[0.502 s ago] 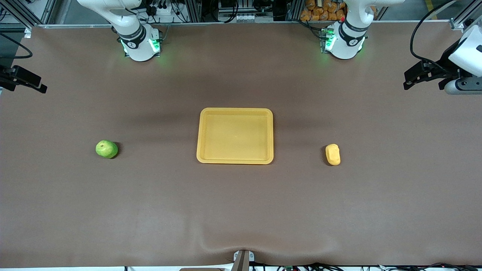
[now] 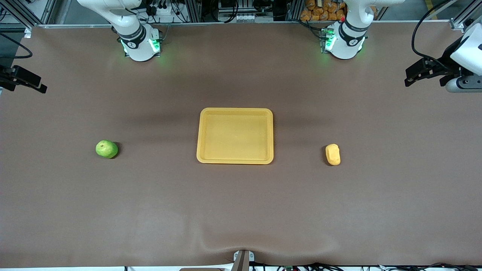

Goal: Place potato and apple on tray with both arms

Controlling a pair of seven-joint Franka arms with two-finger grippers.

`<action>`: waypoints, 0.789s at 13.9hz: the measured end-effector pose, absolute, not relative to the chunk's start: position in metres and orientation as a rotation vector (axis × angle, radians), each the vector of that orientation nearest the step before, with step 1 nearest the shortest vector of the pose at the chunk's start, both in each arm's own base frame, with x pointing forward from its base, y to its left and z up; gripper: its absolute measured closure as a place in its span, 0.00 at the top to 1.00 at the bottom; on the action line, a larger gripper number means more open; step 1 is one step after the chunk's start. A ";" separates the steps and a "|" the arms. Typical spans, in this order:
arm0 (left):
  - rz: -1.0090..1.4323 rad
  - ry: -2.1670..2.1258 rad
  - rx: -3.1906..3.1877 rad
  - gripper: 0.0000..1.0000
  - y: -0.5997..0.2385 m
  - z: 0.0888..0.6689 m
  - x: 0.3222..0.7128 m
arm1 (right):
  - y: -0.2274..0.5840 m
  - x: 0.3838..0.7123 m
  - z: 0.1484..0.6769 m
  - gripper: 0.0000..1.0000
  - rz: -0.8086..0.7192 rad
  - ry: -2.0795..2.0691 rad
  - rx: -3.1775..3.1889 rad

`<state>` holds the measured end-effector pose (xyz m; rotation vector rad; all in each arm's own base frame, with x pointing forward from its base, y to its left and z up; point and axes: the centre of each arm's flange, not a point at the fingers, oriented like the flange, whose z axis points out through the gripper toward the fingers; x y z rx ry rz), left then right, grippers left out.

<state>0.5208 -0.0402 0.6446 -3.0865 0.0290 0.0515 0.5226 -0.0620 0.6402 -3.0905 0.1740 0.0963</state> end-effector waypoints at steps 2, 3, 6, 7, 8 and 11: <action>0.066 0.030 -3.085 1.00 -0.040 0.642 0.521 | -0.072 0.521 0.648 1.00 0.071 0.204 -3.090; 0.078 0.032 -3.084 1.00 -0.040 0.639 0.523 | -0.077 0.521 0.651 1.00 0.059 0.215 -3.090; 0.124 0.040 -3.080 1.00 -0.042 0.624 0.531 | -0.070 0.522 0.654 1.00 0.048 0.192 -3.092; 0.136 0.049 -3.079 1.00 -0.045 0.620 0.533 | -0.060 0.525 0.652 1.00 0.051 0.164 -3.094; 0.147 0.060 -3.078 1.00 -0.048 0.616 0.534 | -0.049 0.529 0.650 1.00 0.045 0.130 -3.097; 0.200 0.079 -3.071 1.00 -0.055 0.597 0.536 | -0.029 0.542 0.640 1.00 0.024 0.078 -3.102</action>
